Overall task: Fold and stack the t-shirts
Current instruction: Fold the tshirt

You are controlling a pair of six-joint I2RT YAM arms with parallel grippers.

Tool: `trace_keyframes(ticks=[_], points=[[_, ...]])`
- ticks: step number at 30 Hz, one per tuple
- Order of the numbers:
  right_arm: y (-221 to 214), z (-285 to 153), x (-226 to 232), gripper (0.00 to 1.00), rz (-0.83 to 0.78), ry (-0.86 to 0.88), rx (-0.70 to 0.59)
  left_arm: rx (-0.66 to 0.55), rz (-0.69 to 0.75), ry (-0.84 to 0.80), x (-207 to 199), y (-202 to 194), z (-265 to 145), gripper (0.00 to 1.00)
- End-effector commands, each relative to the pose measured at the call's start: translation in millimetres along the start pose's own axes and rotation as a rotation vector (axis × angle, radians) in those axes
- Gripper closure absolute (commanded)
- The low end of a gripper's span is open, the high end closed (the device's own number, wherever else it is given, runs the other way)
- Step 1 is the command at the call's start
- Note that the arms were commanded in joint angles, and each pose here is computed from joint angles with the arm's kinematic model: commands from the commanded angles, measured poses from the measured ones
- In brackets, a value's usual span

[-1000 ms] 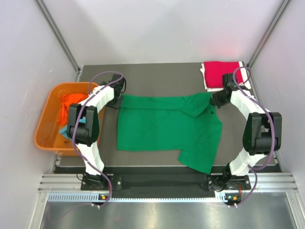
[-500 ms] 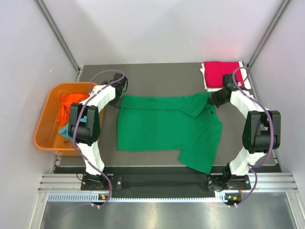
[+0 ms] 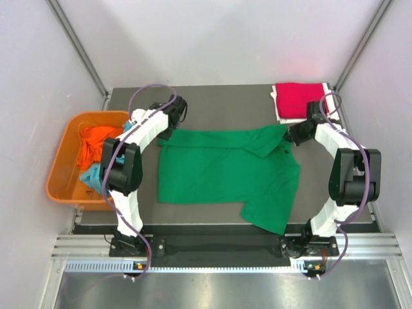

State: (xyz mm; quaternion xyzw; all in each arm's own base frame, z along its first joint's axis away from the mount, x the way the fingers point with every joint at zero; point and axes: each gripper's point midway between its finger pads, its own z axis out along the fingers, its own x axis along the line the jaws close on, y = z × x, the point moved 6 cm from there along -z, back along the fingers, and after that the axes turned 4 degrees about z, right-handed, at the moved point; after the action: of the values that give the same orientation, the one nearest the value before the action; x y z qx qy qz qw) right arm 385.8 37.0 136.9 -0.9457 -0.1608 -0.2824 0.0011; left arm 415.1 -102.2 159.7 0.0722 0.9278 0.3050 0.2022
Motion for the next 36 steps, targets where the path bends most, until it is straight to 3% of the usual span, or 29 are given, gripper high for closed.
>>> trace_keyframes(ticks=[1, 18, 28, 36], points=[[1, 3, 1, 1.00, -0.012, 0.027, 0.005, -0.053, -0.037, 0.071, 12, -3, 18, 0.67], [13, 5, -3, 1.00, 0.012, 0.051, 0.026, -0.055, 0.010, 0.111, 25, -37, 58, 0.65], [20, 10, -11, 1.00, 0.022, 0.048, 0.036, -0.073, 0.045, 0.112, 23, -44, 69, 0.69], [28, 11, -14, 1.00, 0.030, 0.054, 0.041, -0.130, 0.075, 0.121, 20, -38, 71, 0.66]])
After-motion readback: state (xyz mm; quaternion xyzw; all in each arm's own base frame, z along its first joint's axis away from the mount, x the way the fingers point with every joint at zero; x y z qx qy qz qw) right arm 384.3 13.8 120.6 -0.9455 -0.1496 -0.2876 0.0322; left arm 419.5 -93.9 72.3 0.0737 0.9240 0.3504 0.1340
